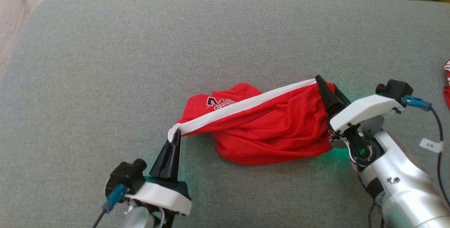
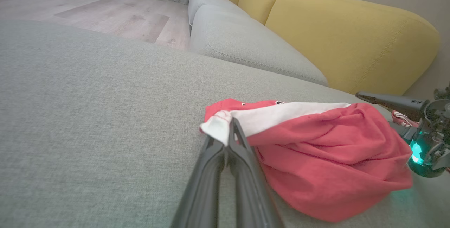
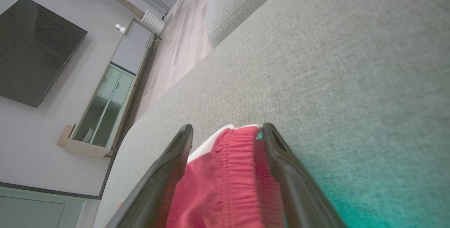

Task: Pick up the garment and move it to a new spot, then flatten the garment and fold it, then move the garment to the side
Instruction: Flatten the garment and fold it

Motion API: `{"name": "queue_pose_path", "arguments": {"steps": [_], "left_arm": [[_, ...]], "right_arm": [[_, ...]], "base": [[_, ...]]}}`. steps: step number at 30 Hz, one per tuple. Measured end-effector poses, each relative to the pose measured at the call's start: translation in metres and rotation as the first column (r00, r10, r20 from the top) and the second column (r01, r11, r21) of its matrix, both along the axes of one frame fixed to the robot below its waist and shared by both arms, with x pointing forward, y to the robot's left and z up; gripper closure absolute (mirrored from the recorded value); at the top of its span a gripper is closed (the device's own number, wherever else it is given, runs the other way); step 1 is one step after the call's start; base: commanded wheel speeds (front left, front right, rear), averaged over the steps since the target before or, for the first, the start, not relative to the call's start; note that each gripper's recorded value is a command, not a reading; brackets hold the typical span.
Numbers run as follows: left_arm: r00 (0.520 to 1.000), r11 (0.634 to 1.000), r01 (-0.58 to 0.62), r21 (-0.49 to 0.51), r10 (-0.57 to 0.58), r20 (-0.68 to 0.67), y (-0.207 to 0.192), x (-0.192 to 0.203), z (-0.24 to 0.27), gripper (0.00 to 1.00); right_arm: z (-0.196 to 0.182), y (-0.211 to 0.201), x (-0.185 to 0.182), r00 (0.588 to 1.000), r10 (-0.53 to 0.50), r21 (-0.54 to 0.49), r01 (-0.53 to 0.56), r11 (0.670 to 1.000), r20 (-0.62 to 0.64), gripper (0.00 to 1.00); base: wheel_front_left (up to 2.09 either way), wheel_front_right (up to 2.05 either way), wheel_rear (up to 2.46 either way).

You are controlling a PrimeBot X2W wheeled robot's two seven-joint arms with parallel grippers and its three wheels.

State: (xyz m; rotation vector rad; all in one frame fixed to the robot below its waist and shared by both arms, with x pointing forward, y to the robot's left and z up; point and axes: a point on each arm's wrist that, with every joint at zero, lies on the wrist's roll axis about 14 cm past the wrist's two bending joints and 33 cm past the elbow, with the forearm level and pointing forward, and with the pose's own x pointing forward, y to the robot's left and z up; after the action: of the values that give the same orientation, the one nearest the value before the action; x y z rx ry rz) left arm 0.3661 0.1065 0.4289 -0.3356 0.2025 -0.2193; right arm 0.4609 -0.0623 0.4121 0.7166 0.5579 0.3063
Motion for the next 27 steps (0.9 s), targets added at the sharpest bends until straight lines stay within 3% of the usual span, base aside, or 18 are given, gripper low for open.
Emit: {"name": "queue_pose_path", "arguments": {"steps": [2,4,9,13,15,21,27], "left_arm": [[1.000,1.000,-0.002,0.001,0.002,-0.001,0.001,0.000,0.000,1.00],[1.000,1.000,-0.004,0.002,0.004,0.000,0.002,0.001,0.000,1.00],[1.000,1.000,-0.010,0.003,0.010,-0.006,0.004,0.001,-0.002,1.00],[1.000,1.000,-0.013,0.004,0.013,-0.010,0.005,0.001,-0.003,1.00],[1.000,1.000,-0.013,0.004,0.013,-0.010,0.005,0.001,-0.003,1.00],[1.000,1.000,-0.013,0.004,0.013,-0.009,0.005,0.001,-0.003,1.00],[1.000,1.000,-0.014,0.005,0.014,-0.003,0.005,0.001,-0.001,1.00]], "right_arm": [[-0.004,0.001,-0.001,1.000,0.001,0.002,-0.001,1.000,-0.015,0.03],[-0.009,0.002,-0.003,0.999,0.000,0.007,0.001,1.000,-0.034,0.13],[-0.009,0.007,0.002,0.999,0.012,0.017,-0.011,1.000,-0.045,0.09],[-0.005,0.011,0.006,0.999,0.014,0.032,-0.012,0.999,-0.033,0.18],[-0.005,0.011,0.006,0.999,0.008,0.036,-0.007,0.999,-0.032,0.33],[-0.006,0.010,0.006,1.000,0.000,0.039,0.001,0.999,-0.029,1.00],[0.001,0.006,0.010,0.999,-0.027,0.031,0.026,0.999,0.022,1.00]], "base": [[0.00,0.00,0.00],[0.00,0.00,0.00],[0.00,0.00,0.00],[0.00,0.00,0.00],[0.00,0.00,0.00],[0.00,0.00,0.00],[0.00,0.00,0.00]]}}
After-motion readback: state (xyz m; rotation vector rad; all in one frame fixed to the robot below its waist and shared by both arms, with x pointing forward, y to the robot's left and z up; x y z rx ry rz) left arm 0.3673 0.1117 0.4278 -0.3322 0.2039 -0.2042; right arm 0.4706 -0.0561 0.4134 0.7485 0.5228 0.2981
